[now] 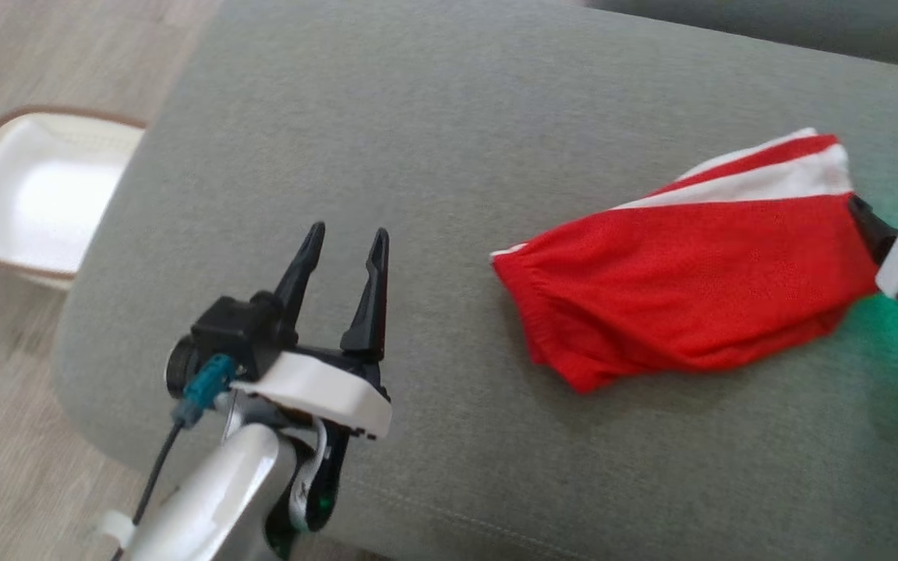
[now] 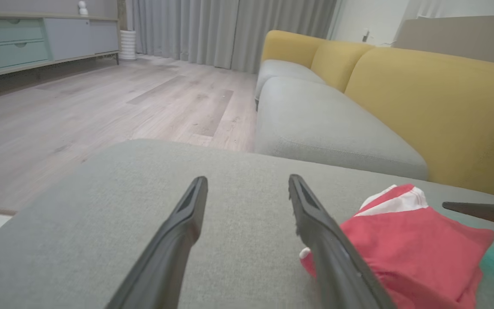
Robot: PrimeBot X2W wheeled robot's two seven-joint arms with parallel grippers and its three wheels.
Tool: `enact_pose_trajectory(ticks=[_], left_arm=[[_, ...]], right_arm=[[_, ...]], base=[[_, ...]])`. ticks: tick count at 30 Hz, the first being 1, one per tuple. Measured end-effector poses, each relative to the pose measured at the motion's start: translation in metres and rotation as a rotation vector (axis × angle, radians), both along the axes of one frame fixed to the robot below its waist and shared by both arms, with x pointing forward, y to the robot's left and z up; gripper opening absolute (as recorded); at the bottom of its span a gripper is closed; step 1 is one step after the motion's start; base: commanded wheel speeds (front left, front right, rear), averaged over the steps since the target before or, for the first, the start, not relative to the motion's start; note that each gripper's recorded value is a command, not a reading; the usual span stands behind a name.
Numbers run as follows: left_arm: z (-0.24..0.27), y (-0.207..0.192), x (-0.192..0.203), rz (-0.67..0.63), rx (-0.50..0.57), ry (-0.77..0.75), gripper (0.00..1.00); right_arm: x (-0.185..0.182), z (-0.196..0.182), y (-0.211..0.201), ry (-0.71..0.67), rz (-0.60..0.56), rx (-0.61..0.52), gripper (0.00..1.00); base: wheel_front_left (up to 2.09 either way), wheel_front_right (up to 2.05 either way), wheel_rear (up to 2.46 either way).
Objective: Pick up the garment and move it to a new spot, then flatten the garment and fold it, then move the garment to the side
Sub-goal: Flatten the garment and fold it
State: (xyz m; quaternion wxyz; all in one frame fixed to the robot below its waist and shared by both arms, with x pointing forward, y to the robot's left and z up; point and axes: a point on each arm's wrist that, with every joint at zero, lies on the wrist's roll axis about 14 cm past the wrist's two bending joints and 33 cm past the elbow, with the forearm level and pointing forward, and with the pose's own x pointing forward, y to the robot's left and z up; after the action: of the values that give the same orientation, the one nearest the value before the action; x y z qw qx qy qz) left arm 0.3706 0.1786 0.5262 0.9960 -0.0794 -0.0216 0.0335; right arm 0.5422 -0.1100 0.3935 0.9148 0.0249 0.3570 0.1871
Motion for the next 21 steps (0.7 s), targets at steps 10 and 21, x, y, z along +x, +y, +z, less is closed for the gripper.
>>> enact_pose_trajectory(ticks=[10,21], left_arm=[[-0.009,0.022,-0.02,0.113,-0.029,0.019,1.0],[-0.013,0.03,-0.025,0.137,-0.035,0.018,1.0]], right_arm=[[-0.006,-0.031,0.011,0.307,0.038,-0.142,1.0],[-0.008,-0.027,0.023,0.319,0.034,-0.112,0.0]], base=[[0.0,0.0,0.0],[0.0,0.0,0.0]])
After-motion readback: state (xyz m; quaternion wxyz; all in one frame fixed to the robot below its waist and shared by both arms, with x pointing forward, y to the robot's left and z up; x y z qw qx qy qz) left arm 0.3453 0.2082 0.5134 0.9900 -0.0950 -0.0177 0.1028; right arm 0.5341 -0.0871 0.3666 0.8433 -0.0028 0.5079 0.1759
